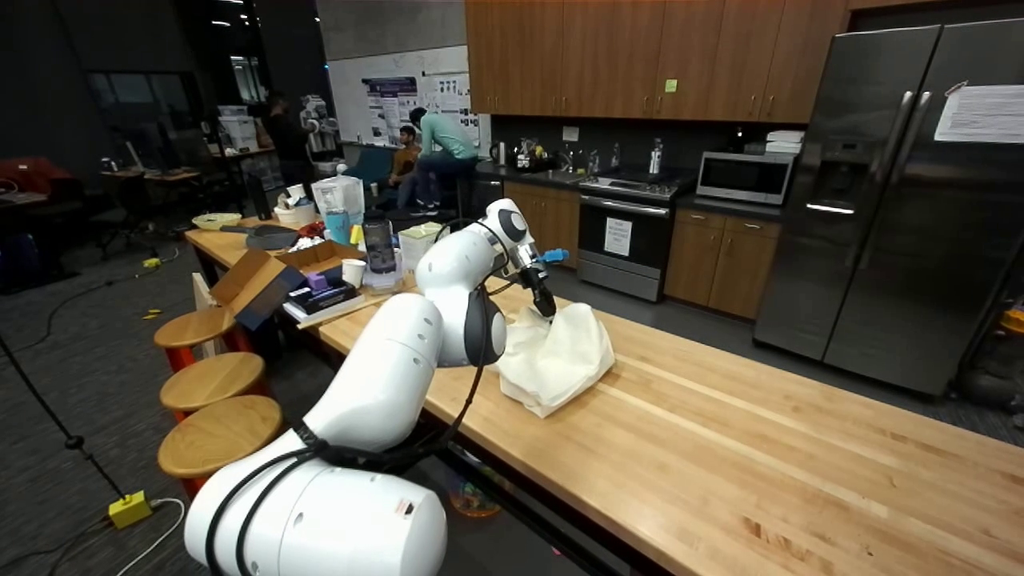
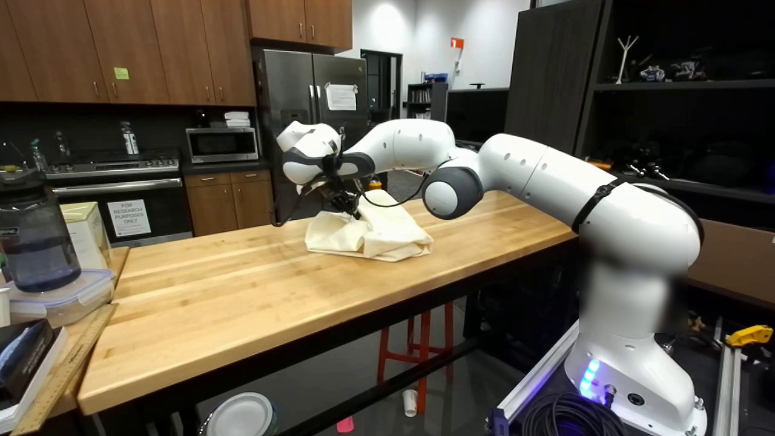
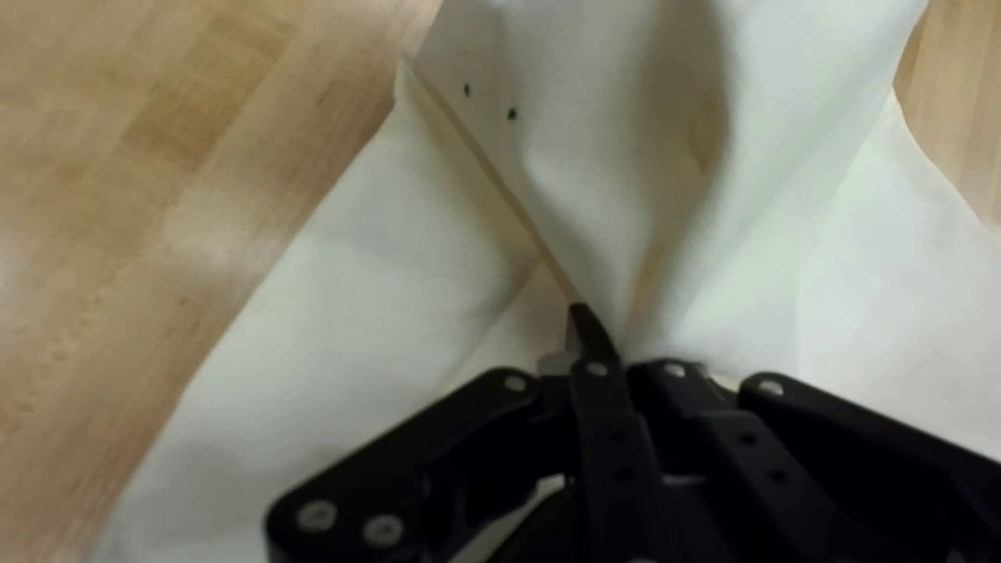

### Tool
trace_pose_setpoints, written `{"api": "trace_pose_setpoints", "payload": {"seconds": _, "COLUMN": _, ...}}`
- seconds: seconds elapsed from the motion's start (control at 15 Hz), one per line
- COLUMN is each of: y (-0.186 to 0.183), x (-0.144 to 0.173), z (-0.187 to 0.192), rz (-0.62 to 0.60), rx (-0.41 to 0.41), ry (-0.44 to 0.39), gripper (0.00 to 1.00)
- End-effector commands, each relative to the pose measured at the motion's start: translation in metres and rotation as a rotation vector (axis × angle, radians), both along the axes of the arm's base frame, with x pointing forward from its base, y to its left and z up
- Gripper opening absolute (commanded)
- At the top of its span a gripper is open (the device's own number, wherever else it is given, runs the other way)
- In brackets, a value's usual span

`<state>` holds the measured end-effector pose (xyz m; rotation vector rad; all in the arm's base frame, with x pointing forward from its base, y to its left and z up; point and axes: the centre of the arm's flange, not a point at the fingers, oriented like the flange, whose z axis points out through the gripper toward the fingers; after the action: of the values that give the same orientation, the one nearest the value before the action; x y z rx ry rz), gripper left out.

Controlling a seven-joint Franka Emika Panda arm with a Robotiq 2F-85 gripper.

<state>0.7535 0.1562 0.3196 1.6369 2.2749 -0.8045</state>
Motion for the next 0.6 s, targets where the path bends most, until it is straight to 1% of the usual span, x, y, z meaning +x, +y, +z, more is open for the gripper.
{"api": "trace_pose_setpoints", "payload": {"seconds": 0.0, "y": 0.01, "x": 0.016, "z": 0.006, "rz": -0.024, "rx": -0.01, "ry": 0.052, "gripper": 0.01}}
{"api": "trace_pose_setpoints", "payload": {"seconds": 0.27, "y": 0.028, "x": -0.008, "z": 0.012, "rz": 0.02, "rx": -0.04, "ry": 0.13, "gripper": 0.01}}
{"api": "trace_pose_setpoints", "payload": {"seconds": 0.53, "y": 0.054, "x": -0.02, "z": 0.022, "rz": 0.078, "rx": -0.062, "ry": 0.178, "gripper": 0.01}}
